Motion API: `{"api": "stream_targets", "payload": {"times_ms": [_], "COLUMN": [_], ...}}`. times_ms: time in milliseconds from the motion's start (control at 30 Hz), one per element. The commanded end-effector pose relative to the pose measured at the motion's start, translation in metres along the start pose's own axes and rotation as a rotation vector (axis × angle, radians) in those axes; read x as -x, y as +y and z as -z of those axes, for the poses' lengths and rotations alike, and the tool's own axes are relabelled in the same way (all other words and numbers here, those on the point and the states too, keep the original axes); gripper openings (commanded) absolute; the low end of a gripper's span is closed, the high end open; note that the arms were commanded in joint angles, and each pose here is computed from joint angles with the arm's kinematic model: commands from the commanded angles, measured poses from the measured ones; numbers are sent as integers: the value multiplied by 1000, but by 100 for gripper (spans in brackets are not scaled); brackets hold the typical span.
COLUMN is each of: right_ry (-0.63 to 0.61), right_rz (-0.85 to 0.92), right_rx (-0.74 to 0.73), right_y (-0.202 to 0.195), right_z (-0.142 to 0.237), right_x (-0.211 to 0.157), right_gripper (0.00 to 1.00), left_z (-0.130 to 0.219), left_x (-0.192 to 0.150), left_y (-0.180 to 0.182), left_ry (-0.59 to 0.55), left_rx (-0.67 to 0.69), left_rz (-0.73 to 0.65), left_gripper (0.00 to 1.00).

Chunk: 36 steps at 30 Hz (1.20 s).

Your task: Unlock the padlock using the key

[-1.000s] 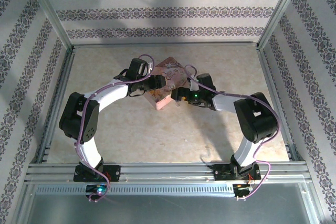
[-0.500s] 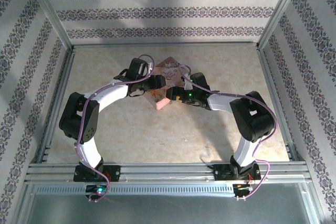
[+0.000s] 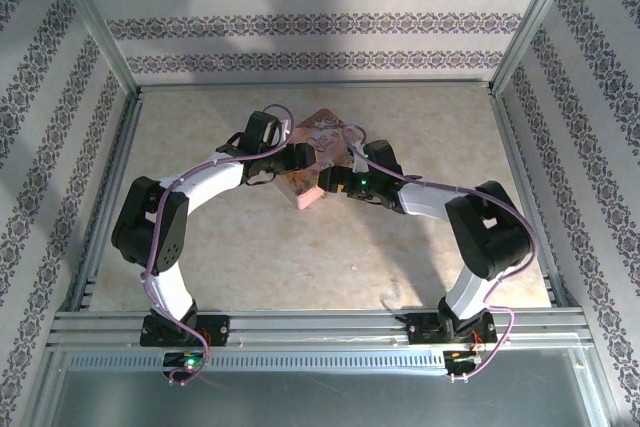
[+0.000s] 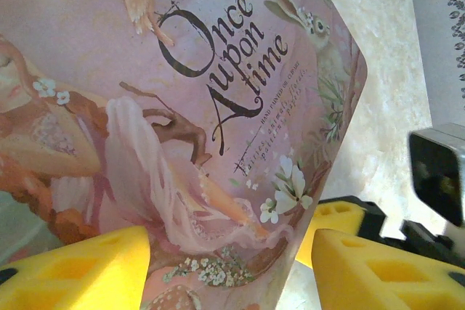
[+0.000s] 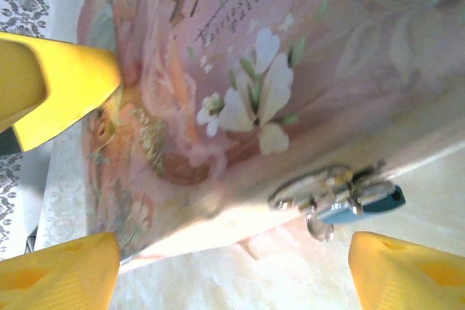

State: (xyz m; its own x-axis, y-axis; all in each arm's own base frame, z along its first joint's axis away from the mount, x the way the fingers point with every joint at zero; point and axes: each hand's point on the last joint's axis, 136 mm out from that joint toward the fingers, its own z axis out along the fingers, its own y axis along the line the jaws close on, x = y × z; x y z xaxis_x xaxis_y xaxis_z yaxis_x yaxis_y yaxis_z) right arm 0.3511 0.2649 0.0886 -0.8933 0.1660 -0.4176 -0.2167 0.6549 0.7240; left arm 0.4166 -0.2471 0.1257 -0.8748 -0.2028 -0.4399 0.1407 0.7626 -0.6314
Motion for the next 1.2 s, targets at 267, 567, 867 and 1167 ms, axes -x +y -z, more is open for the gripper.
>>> {"api": "stream_targets", "payload": {"times_ms": [267,567,867,1167], "right_ry": [-45,-89,-96,-81], "right_rz": [106,128,134,135], "right_rx": [107,121,163,246], "right_y": [-7,-20,-20,-11], "right_z": [30,6,-5,-15], "right_x": [6,20,23,22], "right_gripper": [79,73,73,70], "left_z": [3,0,-3,-4], "left_x": [-20,-22,-21,-21], "left_y": [26,28,29,29], "left_ry": [69,72,79,80], "left_rx": [62,64,66,67], "left_rz": [61,63,65,65], "left_gripper": [61,60,60,59]}}
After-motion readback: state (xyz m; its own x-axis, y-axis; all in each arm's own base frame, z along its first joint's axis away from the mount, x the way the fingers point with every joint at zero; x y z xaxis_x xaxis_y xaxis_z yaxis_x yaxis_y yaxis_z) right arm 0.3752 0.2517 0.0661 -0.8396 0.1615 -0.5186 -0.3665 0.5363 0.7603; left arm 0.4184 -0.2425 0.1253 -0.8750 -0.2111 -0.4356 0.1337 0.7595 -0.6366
